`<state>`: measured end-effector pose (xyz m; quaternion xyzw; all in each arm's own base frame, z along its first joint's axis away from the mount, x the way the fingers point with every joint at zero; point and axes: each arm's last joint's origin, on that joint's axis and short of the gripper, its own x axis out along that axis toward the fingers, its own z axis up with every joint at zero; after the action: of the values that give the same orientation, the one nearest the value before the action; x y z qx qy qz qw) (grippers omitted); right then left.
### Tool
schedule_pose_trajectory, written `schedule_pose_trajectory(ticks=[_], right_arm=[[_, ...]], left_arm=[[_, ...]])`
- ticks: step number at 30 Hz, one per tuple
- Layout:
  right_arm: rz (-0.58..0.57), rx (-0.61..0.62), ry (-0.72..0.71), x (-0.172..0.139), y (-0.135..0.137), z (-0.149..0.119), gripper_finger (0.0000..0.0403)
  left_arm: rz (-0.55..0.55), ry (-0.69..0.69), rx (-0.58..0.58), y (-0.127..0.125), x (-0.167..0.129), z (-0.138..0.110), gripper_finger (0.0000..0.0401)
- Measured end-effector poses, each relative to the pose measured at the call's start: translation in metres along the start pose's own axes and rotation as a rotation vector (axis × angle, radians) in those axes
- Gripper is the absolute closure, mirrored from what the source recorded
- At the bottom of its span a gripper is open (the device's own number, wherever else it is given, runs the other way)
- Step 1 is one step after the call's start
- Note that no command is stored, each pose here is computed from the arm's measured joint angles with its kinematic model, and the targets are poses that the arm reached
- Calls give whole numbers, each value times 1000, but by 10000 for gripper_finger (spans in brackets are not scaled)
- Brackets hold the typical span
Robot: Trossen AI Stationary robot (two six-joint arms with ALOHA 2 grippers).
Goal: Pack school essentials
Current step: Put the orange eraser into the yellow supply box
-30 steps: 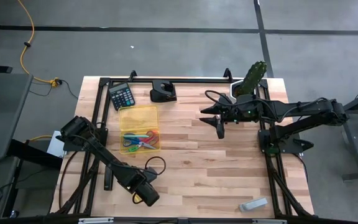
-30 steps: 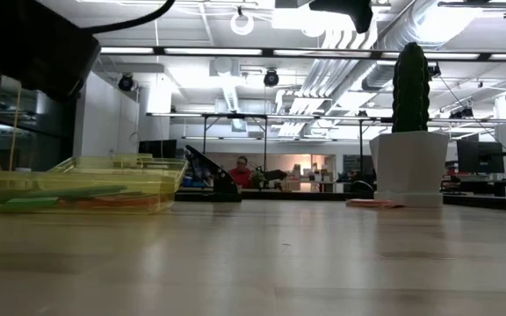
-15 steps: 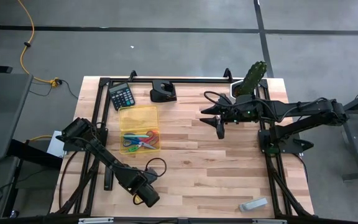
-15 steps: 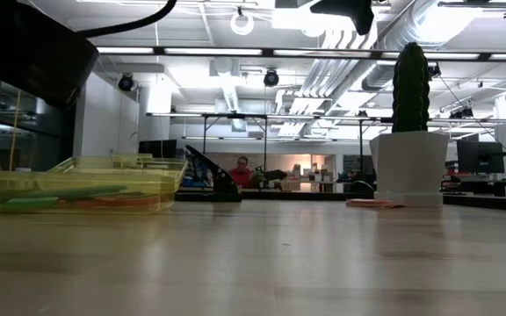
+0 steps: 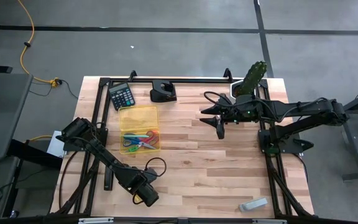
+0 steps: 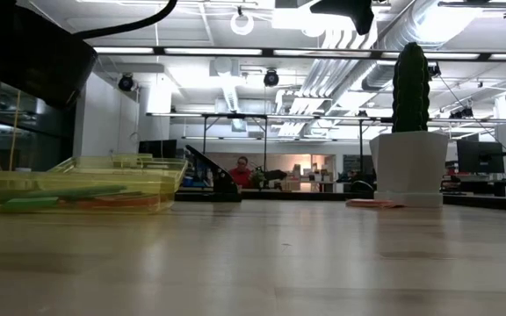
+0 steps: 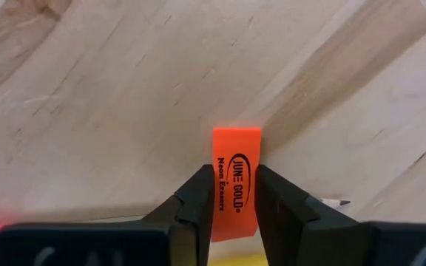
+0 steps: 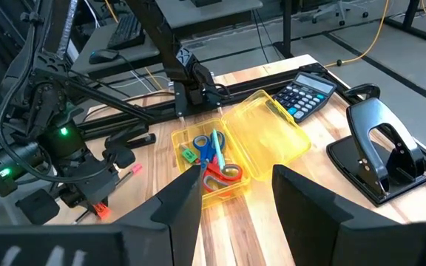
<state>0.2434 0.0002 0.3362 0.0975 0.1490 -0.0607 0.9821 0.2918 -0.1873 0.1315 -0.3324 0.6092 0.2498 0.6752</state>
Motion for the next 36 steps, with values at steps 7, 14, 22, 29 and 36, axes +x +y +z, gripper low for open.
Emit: schedule_pose_trajectory(ticks=[7, 14, 22, 29, 36], right_arm=[[-2, -1, 8, 0, 0, -1, 245], [-5, -2, 21, 0, -1, -2, 245], [-5, 0, 23, 0, 0, -2, 245], [58, 20, -1, 0, 2, 1, 245], [91, 56, -126, -1, 5, 13, 245]], left_arm=[[-1, -86, 60, 3, -25, 3, 328], [-102, -301, 164, 13, -86, 8, 329], [-182, -785, 355, 47, -182, 14, 329], [-125, -1087, 362, 94, -232, 23, 329], [-380, -1228, 448, 133, -215, 40, 329]])
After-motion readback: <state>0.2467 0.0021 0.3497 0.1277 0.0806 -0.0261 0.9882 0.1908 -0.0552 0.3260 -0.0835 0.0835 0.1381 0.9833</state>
